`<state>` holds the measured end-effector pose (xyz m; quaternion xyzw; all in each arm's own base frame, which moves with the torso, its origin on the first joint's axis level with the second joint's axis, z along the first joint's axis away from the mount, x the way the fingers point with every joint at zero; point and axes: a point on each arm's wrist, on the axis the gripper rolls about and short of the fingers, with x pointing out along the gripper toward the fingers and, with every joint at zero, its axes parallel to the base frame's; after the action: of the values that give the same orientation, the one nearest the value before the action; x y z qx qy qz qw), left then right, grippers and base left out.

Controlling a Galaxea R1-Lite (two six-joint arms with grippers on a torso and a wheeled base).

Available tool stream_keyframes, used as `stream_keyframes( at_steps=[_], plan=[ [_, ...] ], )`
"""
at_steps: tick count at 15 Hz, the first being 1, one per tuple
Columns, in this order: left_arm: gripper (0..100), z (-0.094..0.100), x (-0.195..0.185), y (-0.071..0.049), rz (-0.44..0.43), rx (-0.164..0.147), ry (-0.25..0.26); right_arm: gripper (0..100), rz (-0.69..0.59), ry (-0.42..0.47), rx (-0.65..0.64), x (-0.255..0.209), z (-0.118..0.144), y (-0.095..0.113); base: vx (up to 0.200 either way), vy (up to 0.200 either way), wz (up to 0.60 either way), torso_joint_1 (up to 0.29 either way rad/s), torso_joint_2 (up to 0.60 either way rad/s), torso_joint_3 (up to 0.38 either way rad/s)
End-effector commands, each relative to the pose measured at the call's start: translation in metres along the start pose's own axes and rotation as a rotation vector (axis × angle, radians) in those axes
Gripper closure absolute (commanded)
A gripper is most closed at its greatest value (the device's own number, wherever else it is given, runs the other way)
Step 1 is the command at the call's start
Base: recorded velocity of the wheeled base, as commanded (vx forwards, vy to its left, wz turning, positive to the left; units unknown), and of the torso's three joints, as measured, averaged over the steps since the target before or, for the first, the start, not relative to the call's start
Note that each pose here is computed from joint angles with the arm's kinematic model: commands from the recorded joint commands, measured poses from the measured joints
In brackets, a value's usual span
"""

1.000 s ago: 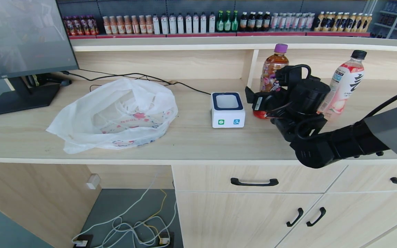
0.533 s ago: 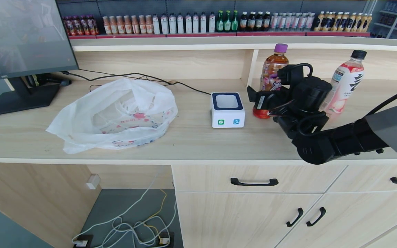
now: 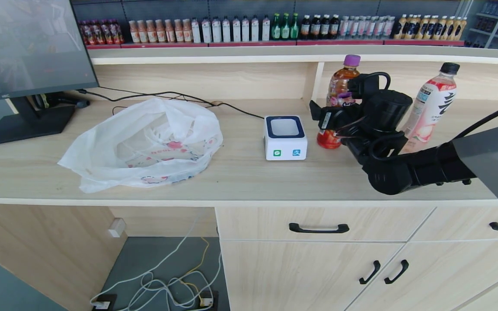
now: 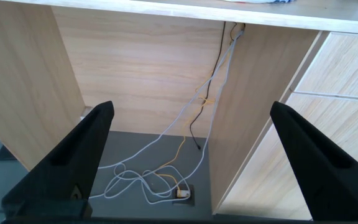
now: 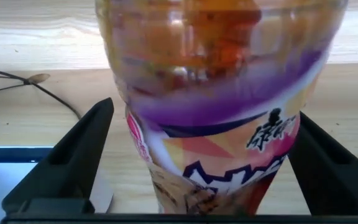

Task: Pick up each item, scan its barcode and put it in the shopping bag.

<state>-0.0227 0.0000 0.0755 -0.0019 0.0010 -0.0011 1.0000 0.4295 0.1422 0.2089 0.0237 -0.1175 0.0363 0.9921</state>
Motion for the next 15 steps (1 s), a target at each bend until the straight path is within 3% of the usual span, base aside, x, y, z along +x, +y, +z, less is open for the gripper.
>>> stream_keyframes(
  at_steps=[1,15],
  plan=[
    [0,0.0000,0.0000,0.0000,0.001,-0.001,0.000,100,-0.001,-0.003,0.000,0.0014,-0.0003,-0.0001,0.000,0.000,0.00,0.000,0.00,0.000],
    [0,0.0000,0.0000,0.0000,0.001,-0.001,0.000,100,-0.004,-0.019,0.003,-0.0002,0.0074,-0.0001,0.000,0.000,0.00,0.000,0.00,0.000]
  ],
)
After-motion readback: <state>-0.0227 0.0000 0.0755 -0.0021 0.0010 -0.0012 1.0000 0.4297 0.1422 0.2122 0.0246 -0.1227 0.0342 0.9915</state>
